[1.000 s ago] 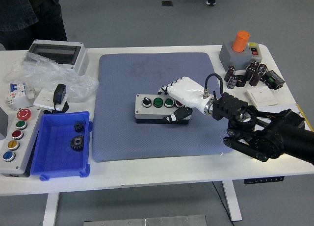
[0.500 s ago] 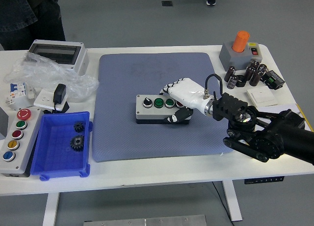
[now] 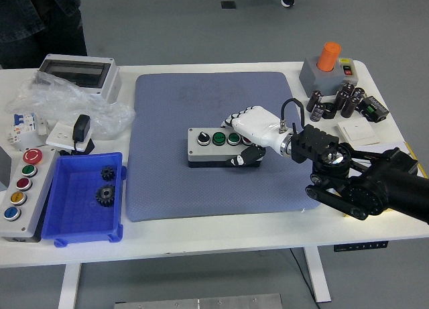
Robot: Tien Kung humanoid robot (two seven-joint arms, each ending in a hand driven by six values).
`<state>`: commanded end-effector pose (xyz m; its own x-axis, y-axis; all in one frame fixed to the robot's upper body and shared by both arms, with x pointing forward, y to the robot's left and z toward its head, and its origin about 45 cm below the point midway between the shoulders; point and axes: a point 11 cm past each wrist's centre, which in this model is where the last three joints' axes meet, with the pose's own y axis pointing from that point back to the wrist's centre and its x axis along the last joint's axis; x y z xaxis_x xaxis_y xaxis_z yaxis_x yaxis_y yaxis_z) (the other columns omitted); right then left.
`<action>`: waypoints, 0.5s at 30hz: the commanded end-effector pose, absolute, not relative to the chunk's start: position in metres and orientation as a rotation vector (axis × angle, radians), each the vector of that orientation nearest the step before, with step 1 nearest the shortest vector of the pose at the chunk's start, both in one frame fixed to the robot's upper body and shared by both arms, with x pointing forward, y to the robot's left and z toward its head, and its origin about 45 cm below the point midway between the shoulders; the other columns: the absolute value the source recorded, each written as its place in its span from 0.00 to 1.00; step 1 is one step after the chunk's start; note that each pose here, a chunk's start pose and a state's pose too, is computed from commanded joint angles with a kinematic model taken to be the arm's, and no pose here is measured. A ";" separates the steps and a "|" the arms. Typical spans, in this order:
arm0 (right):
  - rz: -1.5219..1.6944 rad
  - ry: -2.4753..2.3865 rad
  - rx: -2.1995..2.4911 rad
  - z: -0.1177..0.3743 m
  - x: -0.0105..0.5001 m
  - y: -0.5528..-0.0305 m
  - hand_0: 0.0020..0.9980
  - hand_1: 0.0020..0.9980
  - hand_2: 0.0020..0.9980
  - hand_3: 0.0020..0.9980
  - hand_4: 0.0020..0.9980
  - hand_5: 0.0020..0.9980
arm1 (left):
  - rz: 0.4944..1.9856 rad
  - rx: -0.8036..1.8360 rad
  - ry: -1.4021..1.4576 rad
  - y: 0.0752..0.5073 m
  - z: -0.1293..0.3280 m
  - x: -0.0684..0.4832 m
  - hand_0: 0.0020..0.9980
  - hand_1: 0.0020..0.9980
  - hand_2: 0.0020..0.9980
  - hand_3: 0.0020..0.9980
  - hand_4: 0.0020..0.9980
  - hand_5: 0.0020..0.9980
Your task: Pick up the button,place it on the desk,press the button,press the button
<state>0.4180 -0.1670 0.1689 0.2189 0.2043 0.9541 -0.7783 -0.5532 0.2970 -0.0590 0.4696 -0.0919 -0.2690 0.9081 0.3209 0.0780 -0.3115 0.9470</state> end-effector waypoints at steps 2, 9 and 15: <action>1.468 -0.547 1.651 0.169 0.418 -0.167 0.72 0.74 0.89 0.94 0.98 0.33 | 1.651 1.328 1.272 0.470 -0.092 -0.059 0.65 0.69 0.69 0.81 0.91 0.50; 1.461 -0.549 1.654 0.170 0.419 -0.167 0.73 0.74 0.90 0.98 1.00 0.38 | 1.649 1.327 1.272 0.469 -0.092 -0.059 0.65 0.69 0.69 0.80 0.91 0.50; 1.456 -0.548 1.655 0.171 0.420 -0.168 0.73 0.74 0.91 0.99 1.00 0.41 | 1.648 1.327 1.272 0.469 -0.092 -0.059 0.64 0.69 0.69 0.80 0.91 0.49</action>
<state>0.4197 -0.1677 0.1708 0.2287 0.2007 0.9526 -0.7790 -0.5490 0.3027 -0.0587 0.4690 -0.0921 -0.2671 0.9097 0.3180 0.0772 -0.3087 0.9480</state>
